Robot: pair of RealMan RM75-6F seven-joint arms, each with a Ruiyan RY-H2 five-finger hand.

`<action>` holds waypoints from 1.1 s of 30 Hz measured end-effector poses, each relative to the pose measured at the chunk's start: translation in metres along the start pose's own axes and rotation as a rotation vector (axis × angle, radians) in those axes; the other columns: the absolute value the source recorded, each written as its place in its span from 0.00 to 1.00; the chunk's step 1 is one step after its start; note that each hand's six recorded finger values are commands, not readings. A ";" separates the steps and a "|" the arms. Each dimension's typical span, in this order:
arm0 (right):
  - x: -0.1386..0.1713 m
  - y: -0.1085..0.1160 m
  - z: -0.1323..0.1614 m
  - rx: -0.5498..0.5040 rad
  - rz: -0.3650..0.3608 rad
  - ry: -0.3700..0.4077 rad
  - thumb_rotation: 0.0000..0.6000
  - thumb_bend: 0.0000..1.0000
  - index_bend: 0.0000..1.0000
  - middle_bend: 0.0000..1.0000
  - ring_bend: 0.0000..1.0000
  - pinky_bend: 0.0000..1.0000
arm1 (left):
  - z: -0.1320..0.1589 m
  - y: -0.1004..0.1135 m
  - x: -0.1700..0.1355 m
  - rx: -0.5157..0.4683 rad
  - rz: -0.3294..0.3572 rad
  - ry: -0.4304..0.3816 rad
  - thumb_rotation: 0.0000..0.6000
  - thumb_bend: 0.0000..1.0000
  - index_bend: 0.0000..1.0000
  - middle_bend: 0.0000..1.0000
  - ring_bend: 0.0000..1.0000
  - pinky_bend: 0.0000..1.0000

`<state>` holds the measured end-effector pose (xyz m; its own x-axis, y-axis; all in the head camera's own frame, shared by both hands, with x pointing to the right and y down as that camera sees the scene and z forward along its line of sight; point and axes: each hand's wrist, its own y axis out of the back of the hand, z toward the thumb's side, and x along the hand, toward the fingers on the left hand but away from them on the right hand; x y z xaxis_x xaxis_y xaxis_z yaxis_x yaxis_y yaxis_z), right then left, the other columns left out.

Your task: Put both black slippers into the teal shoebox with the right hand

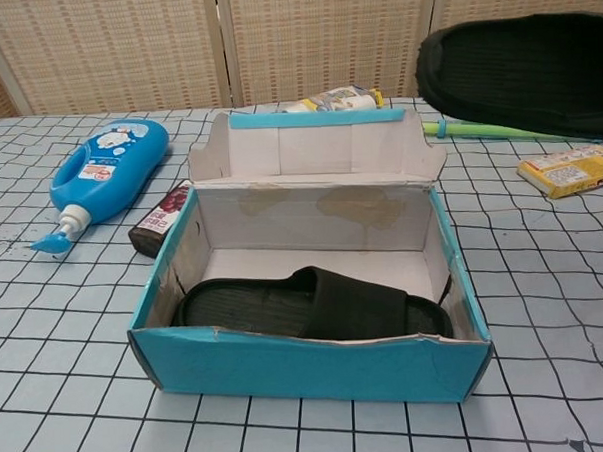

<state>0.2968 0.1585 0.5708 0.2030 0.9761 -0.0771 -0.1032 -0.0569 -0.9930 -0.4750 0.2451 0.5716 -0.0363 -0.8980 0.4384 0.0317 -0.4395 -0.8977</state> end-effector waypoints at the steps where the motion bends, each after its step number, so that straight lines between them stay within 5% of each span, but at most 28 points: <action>1: -0.003 0.000 0.009 -0.020 -0.013 0.011 1.00 0.03 0.62 0.65 0.52 0.53 | 0.000 0.000 0.000 0.000 0.000 0.000 1.00 0.41 0.03 0.00 0.09 0.53; 9: -0.027 -0.008 0.093 -0.129 -0.036 0.123 1.00 0.03 0.62 0.65 0.52 0.53 | -0.004 0.002 0.000 -0.008 0.006 0.013 1.00 0.41 0.03 0.00 0.09 0.53; 20: -0.037 -0.044 0.193 -0.120 0.030 0.233 1.00 0.03 0.62 0.65 0.52 0.53 | -0.008 0.005 0.000 -0.020 0.005 0.022 1.00 0.41 0.03 0.00 0.09 0.53; 33: -0.014 -0.079 0.228 -0.052 0.114 0.325 1.00 0.03 0.62 0.65 0.52 0.53 | -0.012 0.007 0.000 -0.034 0.006 0.033 1.00 0.41 0.03 0.00 0.09 0.53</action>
<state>0.0806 0.1972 0.6709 0.4937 0.8453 -0.2040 -0.0950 -0.1808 -0.9789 -0.4864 0.2428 0.5649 -0.0694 -0.8995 0.4314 -0.0017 -0.4324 -0.9017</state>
